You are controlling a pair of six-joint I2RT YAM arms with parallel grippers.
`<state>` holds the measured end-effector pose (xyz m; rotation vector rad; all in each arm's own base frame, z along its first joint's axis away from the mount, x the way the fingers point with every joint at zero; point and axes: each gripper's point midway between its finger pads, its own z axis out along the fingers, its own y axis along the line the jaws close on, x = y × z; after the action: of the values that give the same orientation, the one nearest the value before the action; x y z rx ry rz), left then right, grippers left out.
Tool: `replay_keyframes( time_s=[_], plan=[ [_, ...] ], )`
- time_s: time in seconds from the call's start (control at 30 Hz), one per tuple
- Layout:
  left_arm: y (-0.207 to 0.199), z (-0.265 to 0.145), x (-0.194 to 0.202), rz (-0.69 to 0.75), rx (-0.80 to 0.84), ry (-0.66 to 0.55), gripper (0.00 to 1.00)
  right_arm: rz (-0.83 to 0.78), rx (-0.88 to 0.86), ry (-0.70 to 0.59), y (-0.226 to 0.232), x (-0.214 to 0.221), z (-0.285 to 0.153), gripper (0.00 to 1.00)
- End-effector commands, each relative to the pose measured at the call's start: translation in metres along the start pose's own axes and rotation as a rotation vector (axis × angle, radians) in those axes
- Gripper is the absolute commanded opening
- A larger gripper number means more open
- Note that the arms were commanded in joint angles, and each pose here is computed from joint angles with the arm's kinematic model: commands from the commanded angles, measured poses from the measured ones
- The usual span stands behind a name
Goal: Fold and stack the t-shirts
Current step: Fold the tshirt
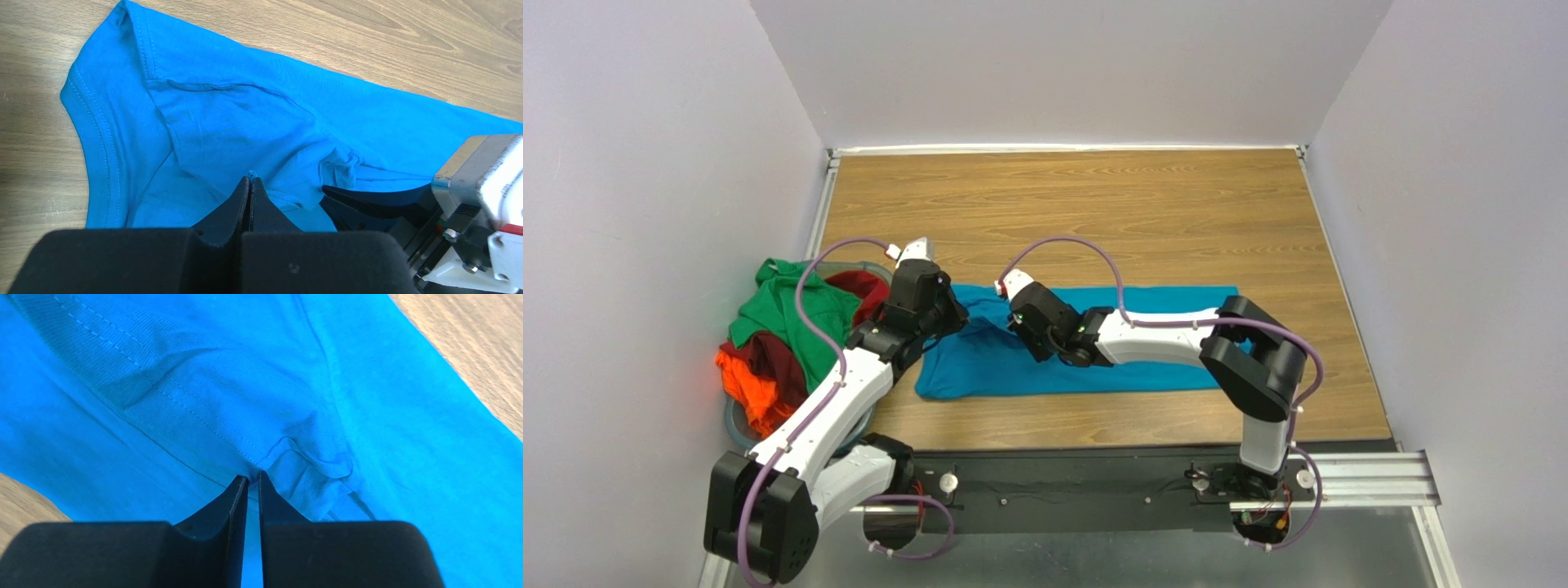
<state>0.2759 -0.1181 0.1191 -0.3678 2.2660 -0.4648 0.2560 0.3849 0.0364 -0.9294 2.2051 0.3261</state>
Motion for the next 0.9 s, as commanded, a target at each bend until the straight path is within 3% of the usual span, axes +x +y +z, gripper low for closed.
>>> replay_keyframes(
  time_s=[0.0, 0.13, 0.4, 0.77, 0.87],
  plan=[
    [-0.006, -0.005, -0.017, 0.003, 0.0, -0.049, 0.0, 0.027, 0.03, -0.072, -0.005, -0.023, -0.014, 0.17],
    [-0.005, -0.007, -0.014, -0.001, -0.006, -0.039, 0.0, 0.036, 0.011, -0.07, -0.005, -0.026, -0.03, 0.1],
    [0.001, -0.01, 0.002, -0.025, -0.027, 0.028, 0.0, 0.021, 0.035, 0.004, -0.013, -0.013, -0.05, 0.07],
    [0.007, -0.022, 0.052, -0.099, -0.022, 0.218, 0.0, -0.021, 0.076, 0.067, -0.025, 0.004, -0.06, 0.08],
    [0.008, -0.024, 0.063, -0.126, -0.027, 0.249, 0.0, -0.024, 0.077, 0.076, -0.025, 0.007, -0.061, 0.13]
  ],
)
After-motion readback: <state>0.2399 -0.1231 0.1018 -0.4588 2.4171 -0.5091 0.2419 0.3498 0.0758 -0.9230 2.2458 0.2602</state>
